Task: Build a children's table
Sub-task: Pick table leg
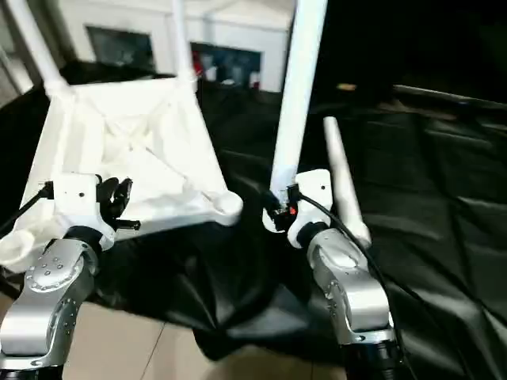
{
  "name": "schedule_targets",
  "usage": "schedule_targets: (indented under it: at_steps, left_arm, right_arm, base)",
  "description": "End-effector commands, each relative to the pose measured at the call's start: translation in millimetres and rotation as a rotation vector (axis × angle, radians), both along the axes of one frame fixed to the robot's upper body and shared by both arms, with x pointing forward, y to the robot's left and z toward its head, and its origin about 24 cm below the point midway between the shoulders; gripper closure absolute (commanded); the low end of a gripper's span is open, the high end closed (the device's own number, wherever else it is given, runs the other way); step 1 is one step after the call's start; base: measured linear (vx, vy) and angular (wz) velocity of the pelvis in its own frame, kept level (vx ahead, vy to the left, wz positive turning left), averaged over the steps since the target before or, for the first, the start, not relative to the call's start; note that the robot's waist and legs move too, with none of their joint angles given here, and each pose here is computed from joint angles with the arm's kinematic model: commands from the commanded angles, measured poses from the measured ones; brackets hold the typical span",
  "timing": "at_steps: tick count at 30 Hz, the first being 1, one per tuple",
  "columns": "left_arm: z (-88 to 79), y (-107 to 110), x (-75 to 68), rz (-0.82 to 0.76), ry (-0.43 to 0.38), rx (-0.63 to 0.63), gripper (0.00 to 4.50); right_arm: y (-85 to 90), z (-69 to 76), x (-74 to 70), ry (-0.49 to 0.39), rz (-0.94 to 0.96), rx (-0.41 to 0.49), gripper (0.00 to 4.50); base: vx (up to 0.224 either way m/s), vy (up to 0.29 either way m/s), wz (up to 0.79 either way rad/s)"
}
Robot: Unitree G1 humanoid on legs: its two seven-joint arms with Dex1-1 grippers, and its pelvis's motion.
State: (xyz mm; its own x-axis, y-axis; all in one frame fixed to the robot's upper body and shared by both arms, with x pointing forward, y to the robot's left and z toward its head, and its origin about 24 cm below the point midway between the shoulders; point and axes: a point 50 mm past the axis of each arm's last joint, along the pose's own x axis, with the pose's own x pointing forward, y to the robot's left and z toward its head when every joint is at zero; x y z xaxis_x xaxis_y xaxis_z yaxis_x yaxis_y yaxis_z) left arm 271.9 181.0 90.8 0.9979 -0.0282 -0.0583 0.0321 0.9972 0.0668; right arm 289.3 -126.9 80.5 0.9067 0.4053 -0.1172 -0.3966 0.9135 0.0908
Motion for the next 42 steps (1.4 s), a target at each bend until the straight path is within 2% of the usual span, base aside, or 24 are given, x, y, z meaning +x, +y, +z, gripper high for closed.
schedule_targets:
  at_steps: [1, 16, 19, 21, 24, 26, 27, 29, 32, 35, 38, 42]
  left_arm:
    - [2.5, 2, -1.3, 0.0, -0.01, 0.004, 3.41]
    - [3.8, 1, 2.9, -0.022, -0.017, -0.009, 3.41]
    - [3.1, 1, 2.9, -0.018, -0.009, 0.019, 3.41]
    - [1.0, -4, 2.3, -0.078, 0.004, -0.009, 3.41]
    - [2.1, -20, -1.3, -0.255, -0.003, -0.02, 3.41]
    - [-1.5, -28, -2.0, -0.369, 0.031, -0.007, 3.41]
    - [-5.0, -36, -3.0, -0.498, 0.078, -0.029, 3.23]
    - [-6.6, -41, -3.7, -0.583, 0.106, -0.042, 3.06]
    - [-12.3, -52, 1.3, -0.743, 0.157, 0.04, 2.79]
    - [-17.0, -57, 7.0, -0.838, 0.203, 0.105, 2.64]
    - [-21.2, -60, 18.2, -0.945, 0.27, 0.194, 2.63]
    - [-26.0, -55, 26.0, -1.047, 0.359, 0.276, 2.63]
  right_arm:
    - [0.6, 7.4, 0.3, -0.03, -0.002, 0.003, 2.59]
    - [-5.1, 8.0, -0.3, -0.037, -0.056, 0.013, 2.59]
    - [-6.4, 8.5, -0.1, -0.036, -0.062, 0.02, 2.59]
    - [-6.7, 9.5, 0.5, -0.04, -0.062, 0.019, 2.59]
    - [-8.4, 11.5, 1.2, -0.05, -0.056, 0.019, 2.59]
    - [-10.6, 12.7, 2.2, -0.05, -0.046, 0.022, 2.59]
    - [-14.1, 13.8, 3.3, -0.049, -0.04, 0.021, 2.59]
    - [-17.0, 14.4, 4.1, -0.049, -0.041, 0.017, 2.59]
    - [-24.8, 16.4, 5.9, -0.055, -0.047, -0.006, 2.59]
    - [-28.1, 18.0, 6.5, -0.059, -0.046, -0.017, 2.59]
    - [-30.2, 20.0, 4.7, -0.065, -0.034, -0.033, 2.59]
    - [-31.4, 20.1, 1.5, -0.067, -0.023, -0.045, 2.59]
  base:
    - [0.084, 0.049, 0.25]
    - [0.042, 0.025, 0.11]
    - [0.022, 0.011, 0.04]
    - [-0.003, -0.034, 0.03]
    - [-0.006, -0.039, 0.01]
    - [0.0, 0.0, 0.0]
    - [0.0, 0.0, 0.0]
    - [0.0, 0.0, 0.0]
    - [-0.037, -0.012, 0.07]
    - [0.0, 0.0, 0.0]
    - [0.0, 0.0, 0.0]
    - [0.0, 0.0, 0.0]
